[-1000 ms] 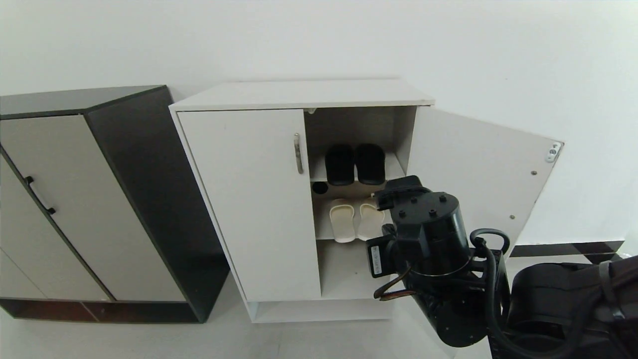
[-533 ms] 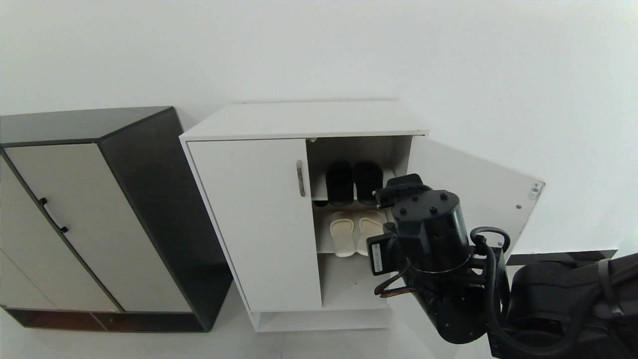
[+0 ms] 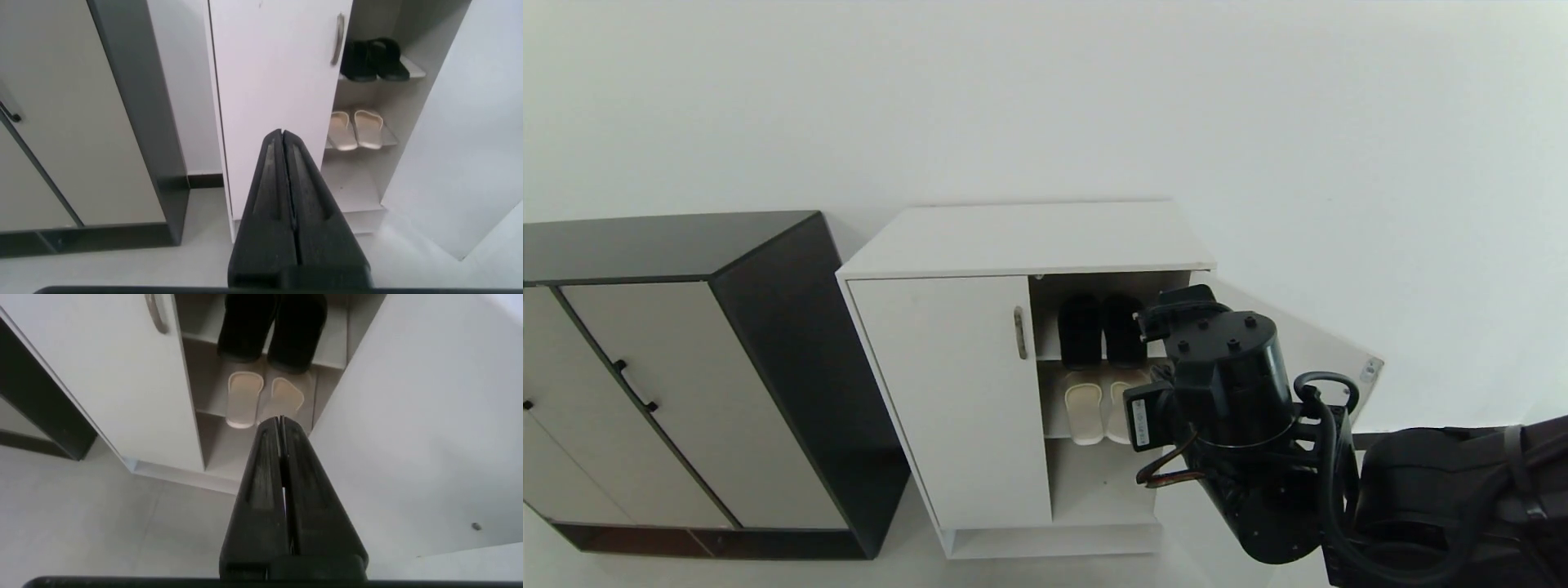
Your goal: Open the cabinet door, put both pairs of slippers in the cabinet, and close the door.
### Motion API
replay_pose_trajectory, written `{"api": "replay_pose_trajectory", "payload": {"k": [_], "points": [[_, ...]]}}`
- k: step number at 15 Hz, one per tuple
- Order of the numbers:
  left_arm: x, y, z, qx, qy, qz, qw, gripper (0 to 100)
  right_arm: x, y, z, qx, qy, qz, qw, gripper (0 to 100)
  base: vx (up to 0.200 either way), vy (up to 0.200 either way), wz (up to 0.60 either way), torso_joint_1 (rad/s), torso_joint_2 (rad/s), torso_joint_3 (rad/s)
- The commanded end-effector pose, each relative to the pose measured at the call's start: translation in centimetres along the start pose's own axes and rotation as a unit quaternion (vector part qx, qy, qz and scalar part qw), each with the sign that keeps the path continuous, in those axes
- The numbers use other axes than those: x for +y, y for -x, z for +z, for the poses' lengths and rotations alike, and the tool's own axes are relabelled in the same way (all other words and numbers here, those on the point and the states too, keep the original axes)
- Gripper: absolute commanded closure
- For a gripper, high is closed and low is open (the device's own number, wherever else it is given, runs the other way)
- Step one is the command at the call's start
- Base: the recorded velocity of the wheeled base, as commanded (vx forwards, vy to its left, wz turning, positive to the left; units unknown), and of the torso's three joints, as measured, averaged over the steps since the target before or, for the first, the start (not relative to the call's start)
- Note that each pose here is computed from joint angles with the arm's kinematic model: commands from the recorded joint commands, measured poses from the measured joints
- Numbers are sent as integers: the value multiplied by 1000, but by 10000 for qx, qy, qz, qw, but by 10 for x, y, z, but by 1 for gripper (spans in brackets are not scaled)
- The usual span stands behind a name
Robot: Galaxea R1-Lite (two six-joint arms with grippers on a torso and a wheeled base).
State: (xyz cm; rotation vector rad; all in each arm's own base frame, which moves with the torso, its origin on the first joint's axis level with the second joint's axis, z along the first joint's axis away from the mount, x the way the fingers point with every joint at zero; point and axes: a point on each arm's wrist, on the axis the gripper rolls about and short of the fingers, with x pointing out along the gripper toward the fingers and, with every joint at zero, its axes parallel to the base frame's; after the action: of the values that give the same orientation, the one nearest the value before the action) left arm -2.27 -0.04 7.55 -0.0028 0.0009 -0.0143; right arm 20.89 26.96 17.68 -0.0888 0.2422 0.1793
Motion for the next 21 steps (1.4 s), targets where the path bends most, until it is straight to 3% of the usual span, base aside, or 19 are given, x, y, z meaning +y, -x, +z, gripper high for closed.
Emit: {"api": "replay_pose_trajectory", "payload": {"k": [1,7,12,18,21], "points": [[0,0,0,3,2,2,10000,100,0,0,0,-4,-4,2,10000,100,0,0,0,212,-535,-310],[0,0,0,3,2,2,10000,100,-2,-3,2,-39,-8,-43,10000,100,0,0,0,224,-539,-308],[0,0,0,-4,-6,-5,10000,100,-2,-3,3,-76,-29,-29,10000,100,0,0,0,51,-114,-71],[0,0,0,3,-6,-5,10000,100,-2,-2,5,-147,-89,-10,9999,100,0,0,-600,4,-4,-2],[0,0,0,3,-6,-5,10000,100,-14,-14,16,-378,-174,-131,9990,100,0,0,-400,3,2,0]]}}
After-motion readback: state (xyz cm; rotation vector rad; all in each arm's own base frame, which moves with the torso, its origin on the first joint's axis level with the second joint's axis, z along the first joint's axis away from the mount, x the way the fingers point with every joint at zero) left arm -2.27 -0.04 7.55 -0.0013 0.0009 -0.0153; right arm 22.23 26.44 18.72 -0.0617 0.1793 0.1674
